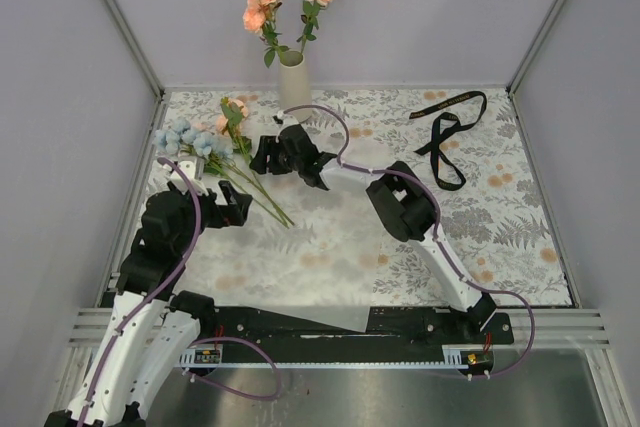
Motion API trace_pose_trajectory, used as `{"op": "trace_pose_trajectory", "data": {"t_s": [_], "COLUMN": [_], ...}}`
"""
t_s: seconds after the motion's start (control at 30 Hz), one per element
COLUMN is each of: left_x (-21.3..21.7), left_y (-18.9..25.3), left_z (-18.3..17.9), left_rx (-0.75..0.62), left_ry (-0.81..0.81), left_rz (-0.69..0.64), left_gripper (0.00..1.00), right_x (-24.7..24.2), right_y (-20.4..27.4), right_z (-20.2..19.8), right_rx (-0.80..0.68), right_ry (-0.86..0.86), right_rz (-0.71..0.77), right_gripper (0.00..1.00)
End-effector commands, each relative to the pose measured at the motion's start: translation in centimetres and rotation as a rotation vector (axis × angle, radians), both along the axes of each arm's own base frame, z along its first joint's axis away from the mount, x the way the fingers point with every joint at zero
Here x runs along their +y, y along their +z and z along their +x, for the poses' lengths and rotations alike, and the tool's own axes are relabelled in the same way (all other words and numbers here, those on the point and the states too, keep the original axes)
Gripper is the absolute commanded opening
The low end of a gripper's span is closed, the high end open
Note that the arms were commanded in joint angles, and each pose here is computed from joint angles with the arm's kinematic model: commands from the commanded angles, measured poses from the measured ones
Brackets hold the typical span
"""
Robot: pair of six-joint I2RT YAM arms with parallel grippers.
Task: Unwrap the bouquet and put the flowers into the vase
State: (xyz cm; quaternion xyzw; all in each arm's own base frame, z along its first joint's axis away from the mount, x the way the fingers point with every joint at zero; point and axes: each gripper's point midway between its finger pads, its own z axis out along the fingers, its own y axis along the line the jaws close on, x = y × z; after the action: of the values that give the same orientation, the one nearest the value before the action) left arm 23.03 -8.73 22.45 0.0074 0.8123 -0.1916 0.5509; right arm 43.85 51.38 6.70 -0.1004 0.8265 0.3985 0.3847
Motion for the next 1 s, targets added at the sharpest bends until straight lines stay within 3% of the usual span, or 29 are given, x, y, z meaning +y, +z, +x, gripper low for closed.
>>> {"op": "trace_pose_trajectory", "data": {"t_s": [0.0, 0.5, 0.83, 0.97], "left_x": [0.7, 0.9, 1.1, 1.5], "left_y": [2.6, 2.8, 2.6, 2.4], "left_z": [0.1, 0.0, 0.0, -0.1], "left_rx": [-0.075, -0.082, -0.066, -0.077], "left_ry": [0.033, 0.046, 0.053, 0.075], "left_rz": [0.005, 0.003, 0.01, 0.014], "left_gripper": [0.99, 0.99, 0.99, 0.99], "right_x": [2.0, 3.6, 3.9, 3.9], "right_y": [0.3, -1.1, 5.3, 7.0], "right_z": [-0.7, -0.5, 0.8, 0.8], "right_rx": [0.03, 0.066, -0.058, -0.089], "right_ry": [0.069, 0.128, 0.116, 0.127], "right_rz": [0.072, 0.039, 0.091, 0.097], "right_gripper": [0.66, 0.5, 0.03, 0.0]}}
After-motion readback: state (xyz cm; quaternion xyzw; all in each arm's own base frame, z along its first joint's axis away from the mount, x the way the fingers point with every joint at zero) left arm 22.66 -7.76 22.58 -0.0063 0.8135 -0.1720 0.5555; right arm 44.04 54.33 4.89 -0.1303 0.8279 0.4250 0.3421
